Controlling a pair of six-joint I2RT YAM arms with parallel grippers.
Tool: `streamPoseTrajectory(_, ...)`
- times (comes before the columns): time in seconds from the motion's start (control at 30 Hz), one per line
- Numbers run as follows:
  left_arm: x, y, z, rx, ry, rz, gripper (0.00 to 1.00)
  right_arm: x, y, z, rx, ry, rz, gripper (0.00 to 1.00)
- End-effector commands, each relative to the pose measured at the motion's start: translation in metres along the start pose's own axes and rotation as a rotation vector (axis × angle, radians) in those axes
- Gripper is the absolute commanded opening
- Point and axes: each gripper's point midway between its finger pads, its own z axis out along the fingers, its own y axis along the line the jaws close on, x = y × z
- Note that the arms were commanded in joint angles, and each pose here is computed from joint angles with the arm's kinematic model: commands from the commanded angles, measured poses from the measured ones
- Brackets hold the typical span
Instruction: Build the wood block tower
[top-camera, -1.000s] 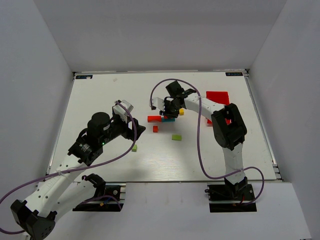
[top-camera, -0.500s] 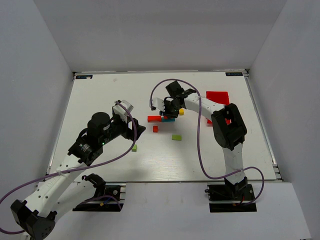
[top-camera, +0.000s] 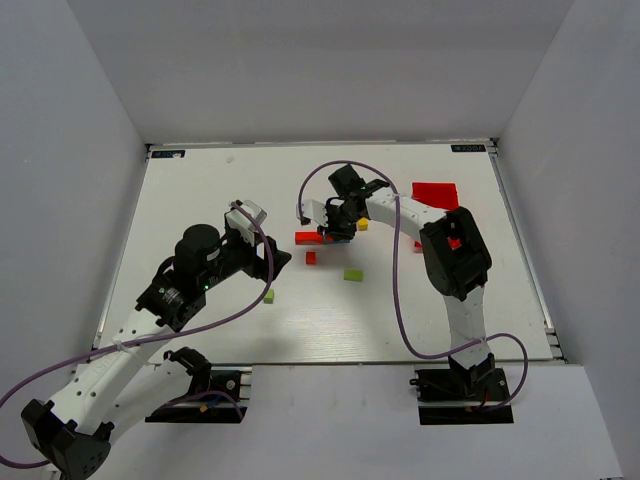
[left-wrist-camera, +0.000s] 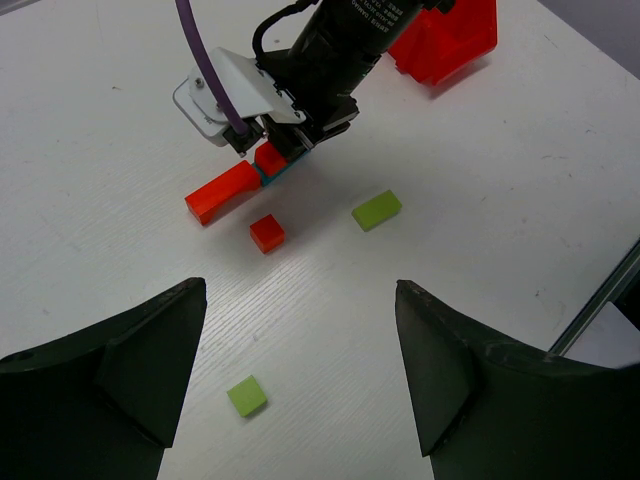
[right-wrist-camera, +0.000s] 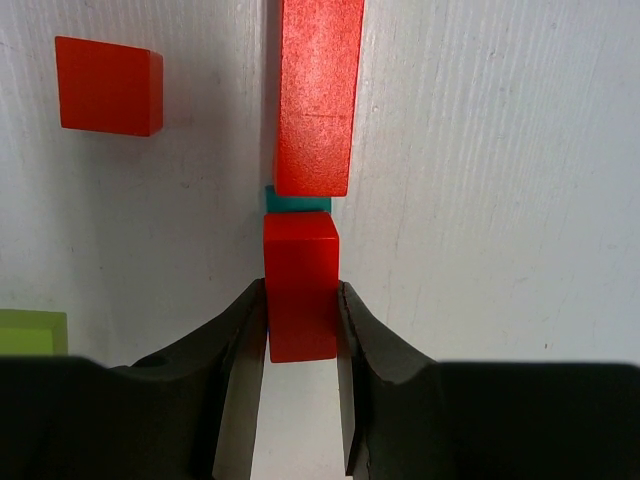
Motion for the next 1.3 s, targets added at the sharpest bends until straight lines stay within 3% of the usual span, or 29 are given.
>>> streamPoseTrajectory(0.0,-0.0059,-0.0012,-0.0023,0.009,-0.025,0.003,0.86,-0.0057,0.0002,0.0013,-0.012,-0.018,-0.022,0.13)
streamPoseTrajectory(0.9,-0.0059,-0.0012,-0.0023,0.009,-0.025,0.003,0.86,0.0002,0.0022,0.0049,-0.011,0.000,-0.016,0.42)
streamPoseTrajectory(1.27,-0.0059,-0.0012,-0.0023,0.009,-0.025,0.003,0.86,-0.0014,0.0011,0.0024,-0.005,-0.004,-0.017,0.48)
